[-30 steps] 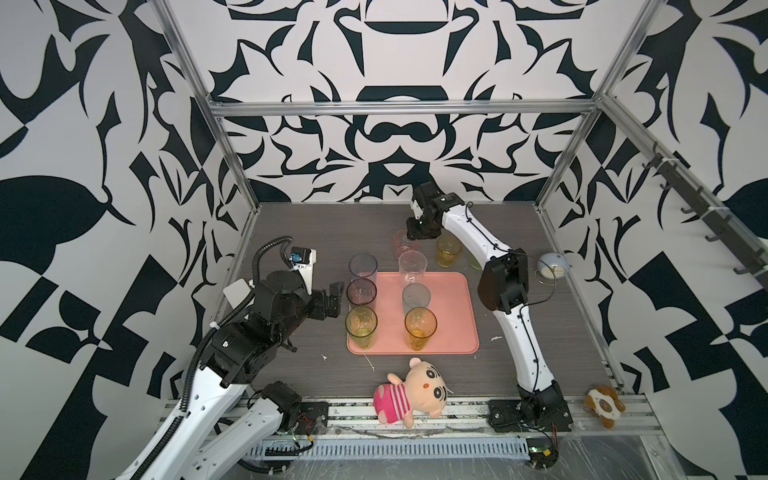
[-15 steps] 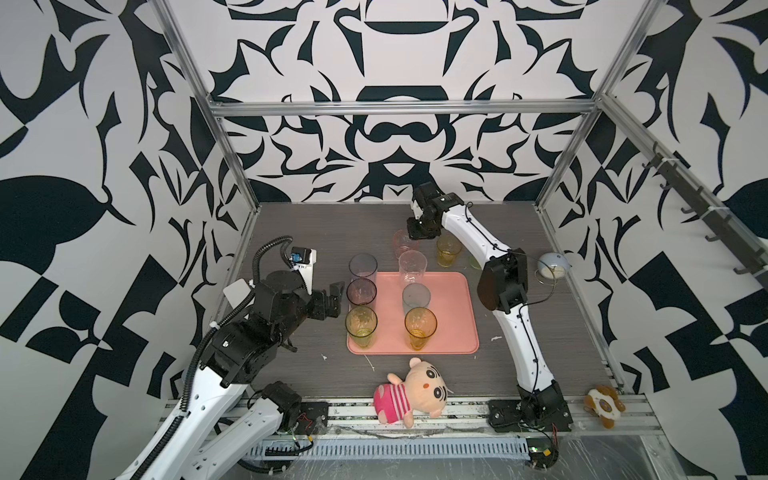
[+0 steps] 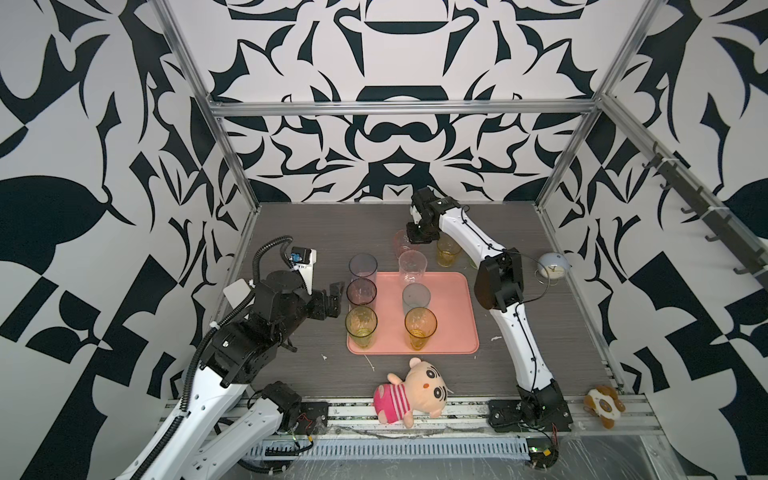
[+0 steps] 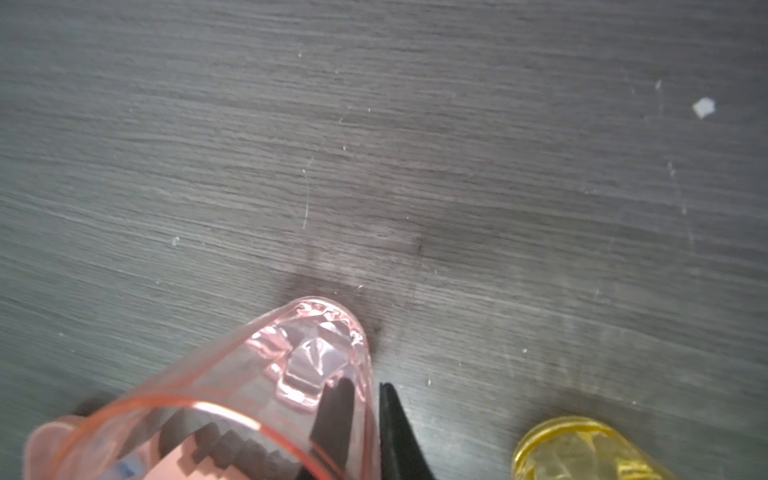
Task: Place the glasses into the tray
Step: 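Lower the right gripper around the small pink glass, close and lift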
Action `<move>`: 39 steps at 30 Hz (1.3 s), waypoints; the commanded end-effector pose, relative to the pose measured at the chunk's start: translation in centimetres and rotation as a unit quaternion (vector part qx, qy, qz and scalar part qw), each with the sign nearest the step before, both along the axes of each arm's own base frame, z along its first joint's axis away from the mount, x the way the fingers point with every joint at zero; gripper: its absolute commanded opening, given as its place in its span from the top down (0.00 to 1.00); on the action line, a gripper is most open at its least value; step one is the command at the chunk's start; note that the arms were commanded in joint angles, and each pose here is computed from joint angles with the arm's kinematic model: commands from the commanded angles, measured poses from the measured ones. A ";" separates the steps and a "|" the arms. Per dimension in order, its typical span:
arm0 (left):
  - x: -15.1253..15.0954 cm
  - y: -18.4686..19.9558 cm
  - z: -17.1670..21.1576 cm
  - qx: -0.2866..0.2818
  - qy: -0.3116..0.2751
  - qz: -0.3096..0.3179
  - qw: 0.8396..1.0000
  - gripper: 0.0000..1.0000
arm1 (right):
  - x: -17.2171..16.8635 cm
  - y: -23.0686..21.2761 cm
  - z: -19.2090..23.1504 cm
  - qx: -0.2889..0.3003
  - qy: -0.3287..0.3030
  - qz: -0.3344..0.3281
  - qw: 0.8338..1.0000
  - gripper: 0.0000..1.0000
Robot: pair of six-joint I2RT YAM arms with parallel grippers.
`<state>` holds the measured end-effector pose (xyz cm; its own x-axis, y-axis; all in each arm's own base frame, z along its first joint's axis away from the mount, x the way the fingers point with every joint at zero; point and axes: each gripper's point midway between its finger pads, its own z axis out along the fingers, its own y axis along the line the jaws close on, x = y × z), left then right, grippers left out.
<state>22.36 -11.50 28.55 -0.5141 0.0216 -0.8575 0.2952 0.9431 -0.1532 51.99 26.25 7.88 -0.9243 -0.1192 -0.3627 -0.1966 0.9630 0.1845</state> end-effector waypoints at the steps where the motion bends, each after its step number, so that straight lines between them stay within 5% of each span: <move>1: -0.1 0.0 -0.9 0.008 0.011 -0.003 1.000 0.01 | 0.6 -0.1 3.6 0.015 -0.031 -0.004 0.999 0.91; 9: -0.1 0.1 -1.0 0.009 0.012 -0.003 1.000 0.01 | 0.6 -0.3 4.6 0.011 -0.038 -0.004 0.999 1.00; 26: -0.1 0.1 -0.8 0.009 0.009 -0.001 1.000 0.01 | -0.6 -4.4 14.0 -0.024 -0.105 -0.027 0.994 1.00; 39: -0.1 0.3 -0.8 0.009 0.009 0.002 1.000 0.01 | -4.5 -9.3 20.5 -0.064 -0.123 -0.029 0.990 1.00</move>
<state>22.46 -11.49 28.42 -0.5180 0.0233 -0.8551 0.2921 0.9444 -0.1512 49.21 18.53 24.41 -0.8457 -0.1120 -0.5218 -0.1596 0.9861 0.0469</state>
